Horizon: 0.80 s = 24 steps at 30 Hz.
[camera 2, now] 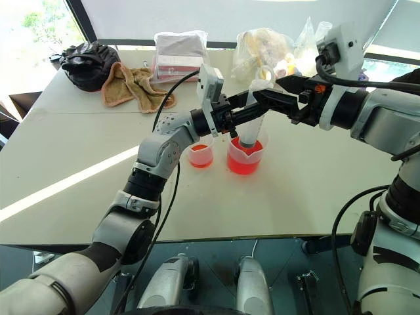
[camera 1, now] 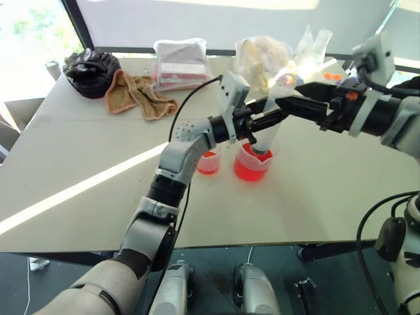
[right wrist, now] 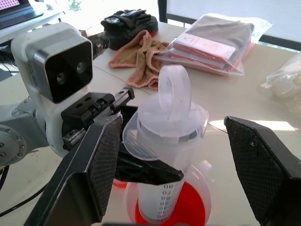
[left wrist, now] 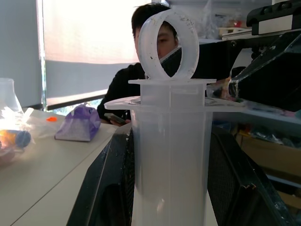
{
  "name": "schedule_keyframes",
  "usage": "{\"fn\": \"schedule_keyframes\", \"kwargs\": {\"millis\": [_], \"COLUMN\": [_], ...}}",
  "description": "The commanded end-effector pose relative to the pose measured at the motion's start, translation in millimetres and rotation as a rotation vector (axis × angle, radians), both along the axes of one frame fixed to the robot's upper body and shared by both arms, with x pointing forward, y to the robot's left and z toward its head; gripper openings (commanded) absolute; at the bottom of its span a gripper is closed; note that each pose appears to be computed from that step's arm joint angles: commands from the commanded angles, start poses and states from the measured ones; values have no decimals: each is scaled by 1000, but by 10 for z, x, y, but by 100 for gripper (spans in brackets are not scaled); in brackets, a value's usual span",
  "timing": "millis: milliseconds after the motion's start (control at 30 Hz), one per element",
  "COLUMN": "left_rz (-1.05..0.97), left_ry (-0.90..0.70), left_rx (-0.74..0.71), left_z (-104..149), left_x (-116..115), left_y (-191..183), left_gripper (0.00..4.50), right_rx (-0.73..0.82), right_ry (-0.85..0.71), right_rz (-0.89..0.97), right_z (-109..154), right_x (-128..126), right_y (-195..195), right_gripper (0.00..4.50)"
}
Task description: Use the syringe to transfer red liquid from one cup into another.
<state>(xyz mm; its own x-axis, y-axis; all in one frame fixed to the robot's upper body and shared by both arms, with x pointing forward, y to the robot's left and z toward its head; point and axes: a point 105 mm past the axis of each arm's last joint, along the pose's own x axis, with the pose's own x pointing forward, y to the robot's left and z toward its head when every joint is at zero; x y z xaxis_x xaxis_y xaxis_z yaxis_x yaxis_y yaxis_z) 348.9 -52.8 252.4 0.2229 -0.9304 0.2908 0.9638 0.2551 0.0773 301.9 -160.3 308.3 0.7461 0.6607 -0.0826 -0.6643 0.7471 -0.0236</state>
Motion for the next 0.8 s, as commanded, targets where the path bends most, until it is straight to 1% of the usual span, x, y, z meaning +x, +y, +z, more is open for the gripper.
{"fn": "schedule_keyframes", "kwargs": {"millis": [33,267,467,567,667,733,800], "left_rz": [4,21,25,25,25,26,28], "left_ry": [-31,-19,-23,-25,-25,-26,-25], "left_rx": [-1,11,1,-4,-7,-6,-7], "left_z": [14,-59,-18,-3,2,-1,-2], "left_x": [-31,-1,6,1,-6,-7,-7], "left_y": [-39,-39,-44,-48,-47,-45,-42], "left_gripper": [146,146,146,146,146,146,146], "right_rx": [23,37,30,21,16,20,20], "right_ry": [-71,-69,-53,-45,-40,-38,-37], "right_rz": [10,-1,-10,-22,-29,-36,-40], "right_z": [179,195,154,114,88,84,78], "right_x": [-45,-23,6,35,56,72,82], "right_y": [23,32,51,63,75,73,75], "right_gripper": [358,358,358,275,126,15,6]}}
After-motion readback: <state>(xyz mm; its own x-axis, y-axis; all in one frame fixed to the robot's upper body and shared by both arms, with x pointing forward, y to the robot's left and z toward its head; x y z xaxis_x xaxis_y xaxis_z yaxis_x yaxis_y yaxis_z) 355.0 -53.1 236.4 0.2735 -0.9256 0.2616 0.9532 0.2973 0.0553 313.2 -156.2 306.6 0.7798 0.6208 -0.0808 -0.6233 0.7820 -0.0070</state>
